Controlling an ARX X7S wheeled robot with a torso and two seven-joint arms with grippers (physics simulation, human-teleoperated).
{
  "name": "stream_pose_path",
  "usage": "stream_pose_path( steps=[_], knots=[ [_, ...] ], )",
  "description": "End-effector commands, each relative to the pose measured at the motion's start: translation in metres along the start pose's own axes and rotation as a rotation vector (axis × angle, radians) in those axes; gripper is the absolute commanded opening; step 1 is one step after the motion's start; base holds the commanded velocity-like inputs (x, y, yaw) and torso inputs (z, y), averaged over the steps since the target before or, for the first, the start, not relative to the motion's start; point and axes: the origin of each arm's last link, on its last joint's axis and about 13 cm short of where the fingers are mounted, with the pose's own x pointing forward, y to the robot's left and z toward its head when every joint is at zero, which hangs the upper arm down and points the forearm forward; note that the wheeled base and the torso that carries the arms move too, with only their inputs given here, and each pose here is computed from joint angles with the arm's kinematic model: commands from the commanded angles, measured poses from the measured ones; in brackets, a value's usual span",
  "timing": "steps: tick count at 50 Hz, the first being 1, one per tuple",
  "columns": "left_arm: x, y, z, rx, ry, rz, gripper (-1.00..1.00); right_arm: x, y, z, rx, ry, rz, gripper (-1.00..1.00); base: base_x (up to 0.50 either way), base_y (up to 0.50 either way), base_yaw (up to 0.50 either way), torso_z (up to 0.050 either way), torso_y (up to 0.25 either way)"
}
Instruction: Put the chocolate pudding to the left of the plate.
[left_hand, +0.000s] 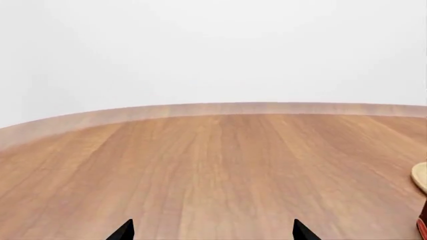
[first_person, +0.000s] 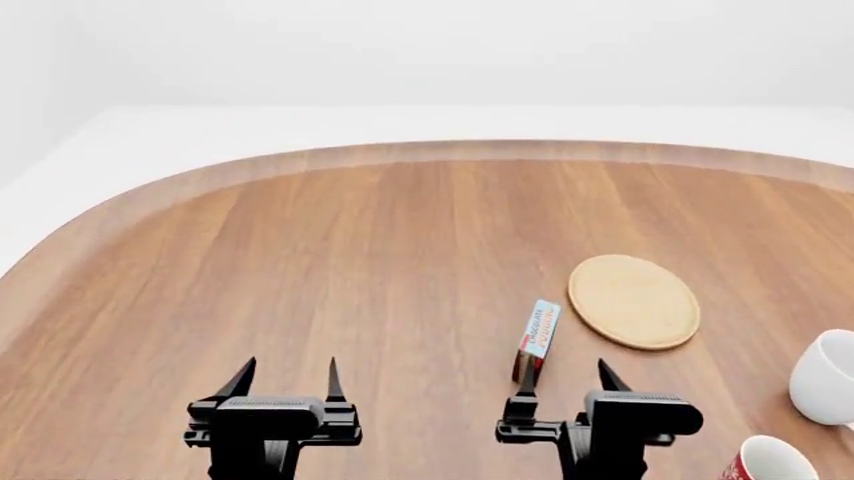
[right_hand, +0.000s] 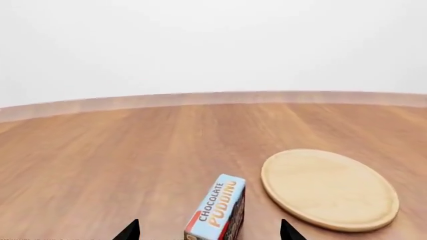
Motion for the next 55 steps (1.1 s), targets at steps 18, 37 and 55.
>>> stream_pose_path(
  steps=[18,37,55],
  knots=[
    [0.001,0.0,0.0,-0.001,0.01,-0.006,1.0,0.035,0.022,0.055,-0.026,0.202,-0.106,1.0,0.0,0.0,0.0,0.0,0.0],
    [-0.002,-0.001,0.0,-0.002,0.005,-0.004,1.0,0.077,0.047,0.079,0.063,0.397,-0.139,1.0,0.0,0.0,0.0,0.0,0.0],
    [-0.004,-0.001,0.001,0.012,0.009,-0.002,1.0,0.123,0.053,0.076,0.079,0.542,-0.219,1.0,0.0,0.0,0.0,0.0,0.0]
  ],
)
